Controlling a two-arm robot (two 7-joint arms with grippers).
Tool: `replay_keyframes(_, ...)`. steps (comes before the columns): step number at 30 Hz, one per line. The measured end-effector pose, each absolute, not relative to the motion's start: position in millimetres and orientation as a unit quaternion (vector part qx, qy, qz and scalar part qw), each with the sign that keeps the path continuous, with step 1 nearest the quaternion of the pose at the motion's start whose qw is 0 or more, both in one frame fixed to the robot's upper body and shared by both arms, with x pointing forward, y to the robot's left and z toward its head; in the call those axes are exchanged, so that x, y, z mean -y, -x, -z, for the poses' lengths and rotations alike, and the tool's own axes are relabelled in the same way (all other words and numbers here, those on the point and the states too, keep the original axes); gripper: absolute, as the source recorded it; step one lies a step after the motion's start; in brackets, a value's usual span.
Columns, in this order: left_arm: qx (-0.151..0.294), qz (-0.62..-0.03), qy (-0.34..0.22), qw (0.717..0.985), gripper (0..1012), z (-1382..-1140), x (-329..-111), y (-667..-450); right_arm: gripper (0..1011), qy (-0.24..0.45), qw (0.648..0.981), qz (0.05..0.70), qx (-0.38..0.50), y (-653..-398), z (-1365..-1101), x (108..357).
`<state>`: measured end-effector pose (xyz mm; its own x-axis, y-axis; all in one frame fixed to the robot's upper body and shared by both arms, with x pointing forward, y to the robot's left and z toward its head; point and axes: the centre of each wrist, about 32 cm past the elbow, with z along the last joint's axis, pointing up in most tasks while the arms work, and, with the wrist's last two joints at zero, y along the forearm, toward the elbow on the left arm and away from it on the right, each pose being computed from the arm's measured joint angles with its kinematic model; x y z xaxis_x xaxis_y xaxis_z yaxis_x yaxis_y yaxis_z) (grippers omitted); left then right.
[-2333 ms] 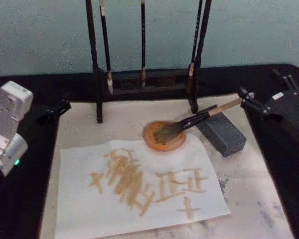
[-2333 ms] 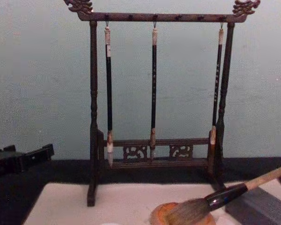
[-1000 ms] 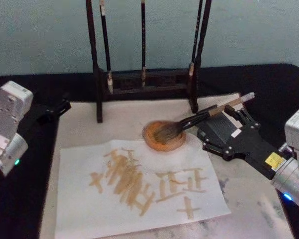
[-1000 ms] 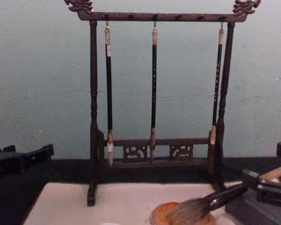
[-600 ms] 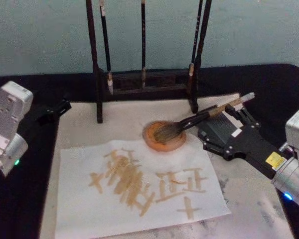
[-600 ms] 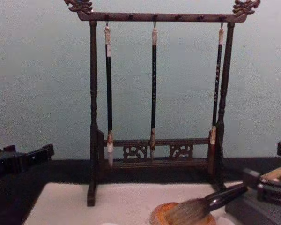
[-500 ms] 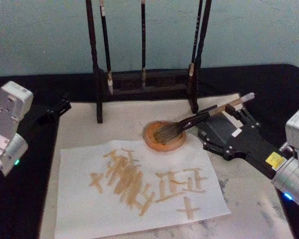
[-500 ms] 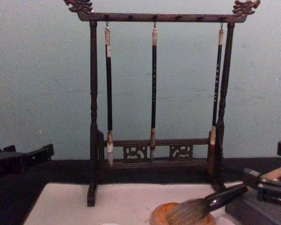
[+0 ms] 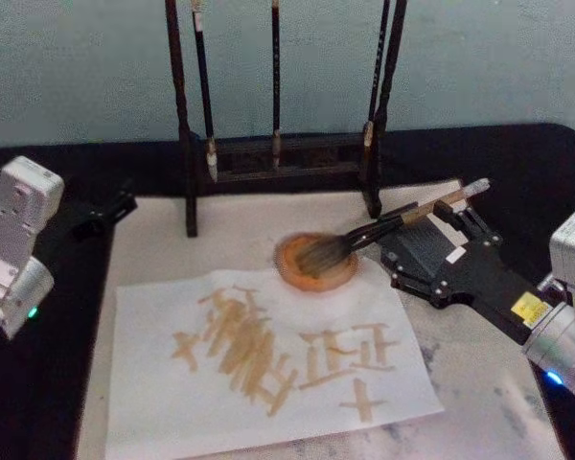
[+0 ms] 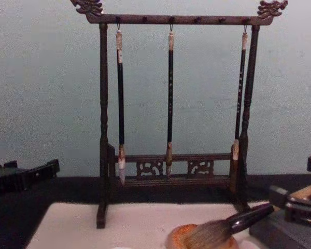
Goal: Pick up the brush from the inkstone, write on the paper, then place the brush back to its original position.
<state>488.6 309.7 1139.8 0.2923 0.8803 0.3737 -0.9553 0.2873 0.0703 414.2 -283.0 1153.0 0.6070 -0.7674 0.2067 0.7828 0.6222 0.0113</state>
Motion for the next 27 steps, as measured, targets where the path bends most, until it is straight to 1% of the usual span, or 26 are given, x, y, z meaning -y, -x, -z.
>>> replay_keyframes(27, 0.132, -0.58, -0.141, 0.791, 1002, -1139.8, -309.7, -488.6, 1008, 0.04, 0.895, 0.433, 0.096, -414.2, -1153.0, 283.0)
